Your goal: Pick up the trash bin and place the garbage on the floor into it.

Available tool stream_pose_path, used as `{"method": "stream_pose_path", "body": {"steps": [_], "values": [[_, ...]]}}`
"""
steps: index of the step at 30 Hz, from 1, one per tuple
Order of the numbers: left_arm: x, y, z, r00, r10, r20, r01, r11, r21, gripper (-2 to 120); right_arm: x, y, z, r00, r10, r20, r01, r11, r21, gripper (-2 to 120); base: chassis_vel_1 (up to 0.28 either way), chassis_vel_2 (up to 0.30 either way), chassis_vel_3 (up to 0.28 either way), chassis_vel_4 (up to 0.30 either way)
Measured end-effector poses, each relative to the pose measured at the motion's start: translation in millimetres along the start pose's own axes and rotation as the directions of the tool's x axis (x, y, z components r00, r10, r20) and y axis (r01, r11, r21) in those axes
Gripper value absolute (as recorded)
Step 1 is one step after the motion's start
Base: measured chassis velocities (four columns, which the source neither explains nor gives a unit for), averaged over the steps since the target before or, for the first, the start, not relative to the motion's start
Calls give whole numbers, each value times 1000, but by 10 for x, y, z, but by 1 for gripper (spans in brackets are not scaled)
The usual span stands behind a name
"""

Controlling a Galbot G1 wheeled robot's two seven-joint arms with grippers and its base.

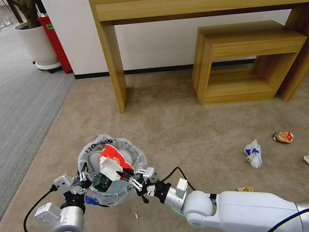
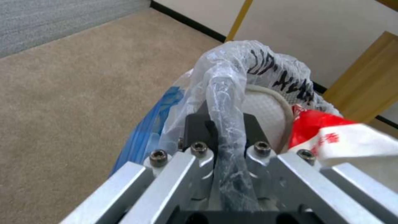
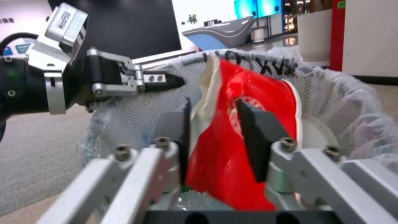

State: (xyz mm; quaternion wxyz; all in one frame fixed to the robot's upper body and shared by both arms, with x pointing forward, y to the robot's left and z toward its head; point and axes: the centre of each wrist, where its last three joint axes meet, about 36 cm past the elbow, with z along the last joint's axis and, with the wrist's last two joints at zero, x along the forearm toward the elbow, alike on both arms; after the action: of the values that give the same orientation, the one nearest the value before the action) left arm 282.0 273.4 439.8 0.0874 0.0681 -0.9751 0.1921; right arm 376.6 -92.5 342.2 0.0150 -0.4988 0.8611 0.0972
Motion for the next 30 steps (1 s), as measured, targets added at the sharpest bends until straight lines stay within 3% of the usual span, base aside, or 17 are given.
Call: {"method": "stream_pose_path", "body": {"steps": [5,7,9,11,14,18,27,30], "values": [[3,-3,6,1000,-1,-1,1,1000,4,3,-5,-2,-54,1000,5,13,-5,1000,-2,54,0,0,0,0],[3,0,10,1000,-2,-2,2,1000,4,3,-14,2,-69,1000,6,19,-6,1000,-4,56,0,0,0,0],[-4,29,30,1000,-10,-8,10,1000,1,3,-50,18,-120,999,19,34,-19,1000,-10,68,0,0,0,0],[-5,36,32,1000,-12,-9,12,1000,0,3,-58,22,-133,999,22,37,-22,1000,-12,71,0,0,0,0],[-10,69,37,1000,-20,-12,20,1000,-5,3,-101,22,-210,997,43,61,-42,999,-20,86,0,0,0,0],[-13,88,45,1000,-25,-15,25,1000,-8,3,-146,-22,-310,993,72,89,-70,997,-26,99,0,0,0,0],[-15,95,58,999,-31,-14,30,999,-15,3,-266,-126,-554,978,139,157,-135,990,-40,100,0,0,0,0],[-12,107,54,999,-35,-9,35,999,-21,3,-309,-266,-719,961,191,200,-186,982,-43,100,0,0,0,0]]}}
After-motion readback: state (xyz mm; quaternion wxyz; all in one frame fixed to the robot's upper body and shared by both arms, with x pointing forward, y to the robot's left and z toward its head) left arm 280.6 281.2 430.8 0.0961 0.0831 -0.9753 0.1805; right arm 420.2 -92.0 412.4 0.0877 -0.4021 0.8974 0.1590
